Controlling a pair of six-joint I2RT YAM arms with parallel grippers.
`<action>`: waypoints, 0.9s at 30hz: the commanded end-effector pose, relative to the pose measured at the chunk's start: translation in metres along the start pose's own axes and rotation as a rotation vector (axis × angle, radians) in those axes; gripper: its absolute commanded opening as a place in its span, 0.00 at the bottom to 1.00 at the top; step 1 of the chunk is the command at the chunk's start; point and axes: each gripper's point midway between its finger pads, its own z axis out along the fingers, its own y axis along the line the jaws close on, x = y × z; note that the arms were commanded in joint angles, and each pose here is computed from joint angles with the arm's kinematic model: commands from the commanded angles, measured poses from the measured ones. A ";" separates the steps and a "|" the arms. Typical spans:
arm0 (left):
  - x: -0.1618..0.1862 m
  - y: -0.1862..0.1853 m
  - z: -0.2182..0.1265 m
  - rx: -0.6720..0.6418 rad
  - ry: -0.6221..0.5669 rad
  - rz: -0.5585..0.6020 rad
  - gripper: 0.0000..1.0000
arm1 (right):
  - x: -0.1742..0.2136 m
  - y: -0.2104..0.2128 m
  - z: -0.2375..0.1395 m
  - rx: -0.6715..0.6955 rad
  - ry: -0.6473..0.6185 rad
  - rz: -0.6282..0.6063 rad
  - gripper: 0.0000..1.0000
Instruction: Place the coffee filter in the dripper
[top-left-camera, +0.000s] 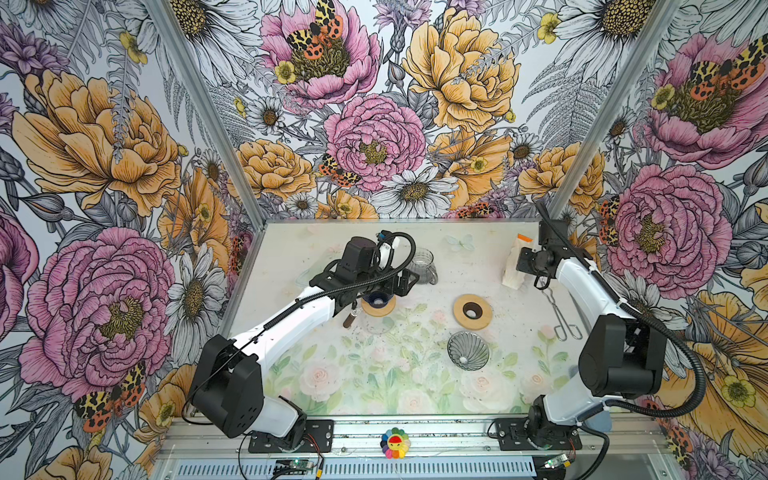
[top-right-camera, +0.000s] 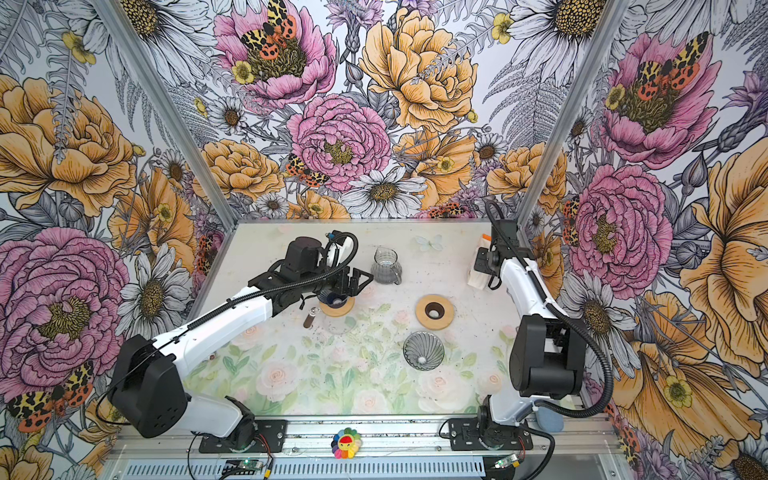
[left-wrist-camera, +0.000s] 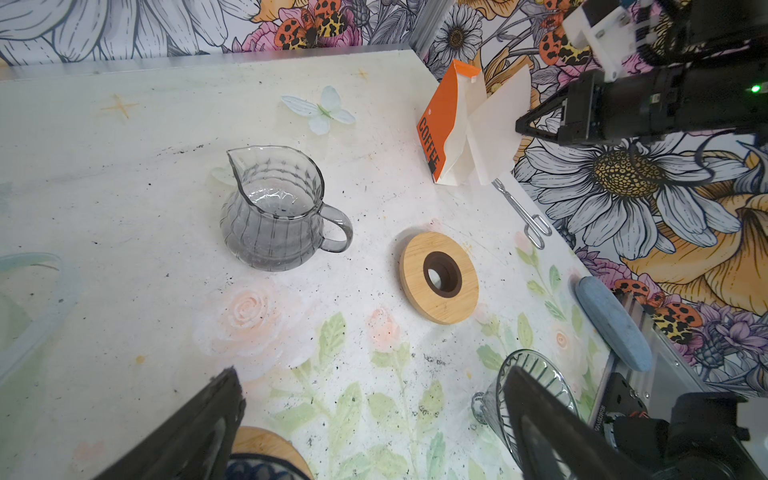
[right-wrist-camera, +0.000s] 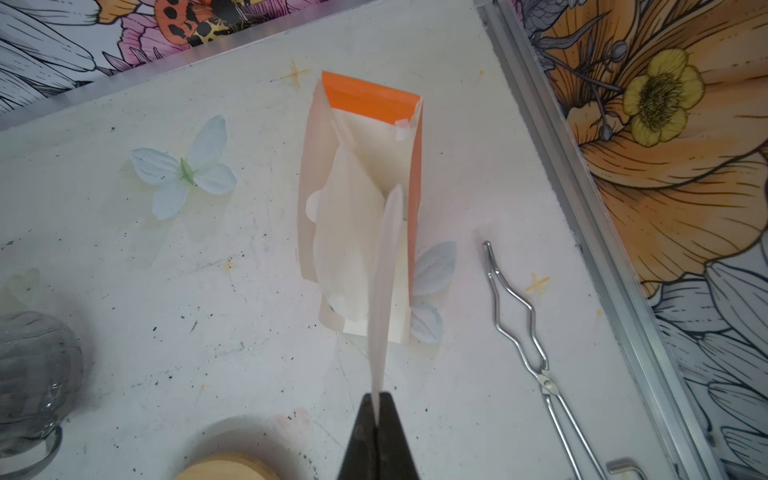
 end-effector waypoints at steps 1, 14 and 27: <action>-0.017 -0.015 -0.007 0.043 -0.040 0.035 0.99 | 0.003 0.007 -0.024 -0.057 -0.012 -0.004 0.00; -0.028 -0.028 -0.023 0.056 -0.104 0.054 0.99 | 0.015 0.054 -0.094 -0.262 -0.082 -0.182 0.00; -0.031 -0.024 -0.071 -0.033 -0.207 0.051 0.99 | 0.027 0.136 -0.156 -0.608 -0.103 -0.350 0.00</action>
